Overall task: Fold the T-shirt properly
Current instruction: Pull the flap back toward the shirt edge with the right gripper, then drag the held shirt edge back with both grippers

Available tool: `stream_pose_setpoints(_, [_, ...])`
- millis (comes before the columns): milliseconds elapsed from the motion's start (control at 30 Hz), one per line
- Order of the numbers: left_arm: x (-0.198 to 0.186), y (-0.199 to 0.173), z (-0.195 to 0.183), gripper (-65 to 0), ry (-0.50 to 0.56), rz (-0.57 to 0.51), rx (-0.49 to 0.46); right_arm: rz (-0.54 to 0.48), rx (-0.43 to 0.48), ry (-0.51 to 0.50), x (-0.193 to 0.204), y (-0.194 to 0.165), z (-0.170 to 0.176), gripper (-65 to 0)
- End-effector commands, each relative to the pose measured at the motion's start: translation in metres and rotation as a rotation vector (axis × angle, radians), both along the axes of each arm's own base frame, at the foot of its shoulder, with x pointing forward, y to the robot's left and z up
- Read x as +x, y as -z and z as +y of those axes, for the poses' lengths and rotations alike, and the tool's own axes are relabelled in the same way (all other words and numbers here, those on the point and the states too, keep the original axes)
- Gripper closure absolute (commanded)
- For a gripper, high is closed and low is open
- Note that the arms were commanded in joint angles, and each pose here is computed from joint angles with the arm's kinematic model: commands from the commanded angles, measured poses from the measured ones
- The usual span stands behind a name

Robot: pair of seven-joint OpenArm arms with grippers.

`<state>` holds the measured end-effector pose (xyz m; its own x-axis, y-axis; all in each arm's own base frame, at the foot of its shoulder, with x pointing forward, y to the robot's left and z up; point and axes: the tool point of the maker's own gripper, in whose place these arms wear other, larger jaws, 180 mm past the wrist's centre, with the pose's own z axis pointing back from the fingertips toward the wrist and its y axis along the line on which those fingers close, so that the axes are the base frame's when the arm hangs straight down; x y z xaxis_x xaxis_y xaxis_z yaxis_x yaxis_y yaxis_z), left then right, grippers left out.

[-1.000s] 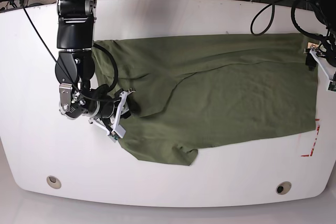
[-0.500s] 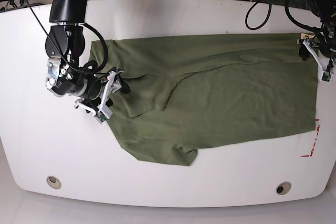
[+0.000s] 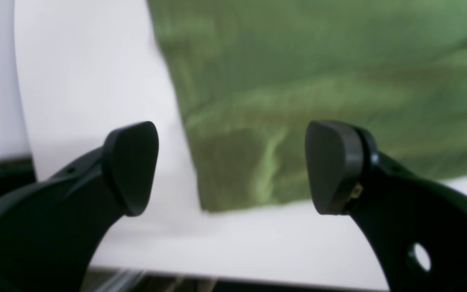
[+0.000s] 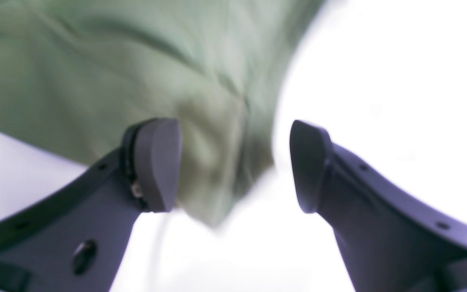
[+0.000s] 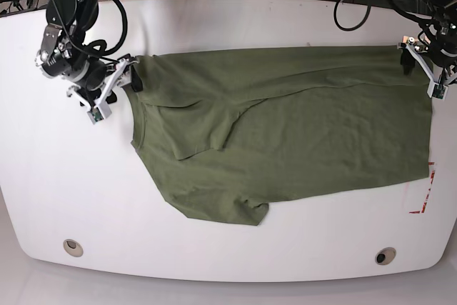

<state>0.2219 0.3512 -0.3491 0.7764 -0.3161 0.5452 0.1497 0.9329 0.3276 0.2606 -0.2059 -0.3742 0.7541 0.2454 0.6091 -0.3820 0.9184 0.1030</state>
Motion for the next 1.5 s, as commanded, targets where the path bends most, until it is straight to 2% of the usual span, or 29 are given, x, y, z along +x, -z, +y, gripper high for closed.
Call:
stream_pose_setpoints(0, [0.011,-0.017,0.004,-53.5,0.013,-0.060,0.015,-0.007,-0.011,0.015,-0.004,-0.001,-0.006,-40.1])
stream_pose_setpoints(167, [0.012,-0.018,0.004,-53.5,0.015,-0.064,0.017,-0.020,0.028,0.022,-0.007,0.002,0.004,-40.1])
stream_pose_setpoints(667, [-0.002,-0.011,0.015,-53.6,-0.029,-0.042,0.009,0.067,0.081,0.050,-0.018,0.031,0.007,-39.8])
stream_pose_setpoints(700, [-0.003,-0.009,0.018,-53.6,-0.039,-0.038,0.005,0.067,0.081,0.050,-0.018,0.031,0.007,-38.7])
stream_pose_setpoints(833, [-0.013,0.000,0.030,-53.8,-0.094,-0.022,-0.019,0.068,0.082,0.050,-0.019,0.031,0.007,-26.8])
stream_pose_setpoints(900, [-0.022,0.008,0.039,-53.8,-0.134,-0.005,-0.036,0.071,0.083,0.050,-0.020,0.032,0.007,-16.3])
stream_pose_setpoints(1033, [-0.031,0.017,0.047,-53.8,-0.176,0.013,-0.059,0.070,0.083,0.050,-0.019,0.031,0.007,-4.6])
stream_pose_setpoints(1300, [-0.034,0.035,0.046,-53.6,-0.195,0.033,-0.108,0.070,0.083,0.050,-0.019,0.031,0.007,-4.0])
stream_pose_setpoints(1400, [-0.029,0.045,0.037,-53.3,-0.169,0.045,-0.134,0.070,0.083,0.050,-0.019,0.031,0.007,-4.0])
stream_pose_setpoints(1467, [-0.029,0.048,0.034,-50.3,-0.161,0.051,-0.139,0.070,0.083,0.050,-0.019,0.031,0.007,-4.0])
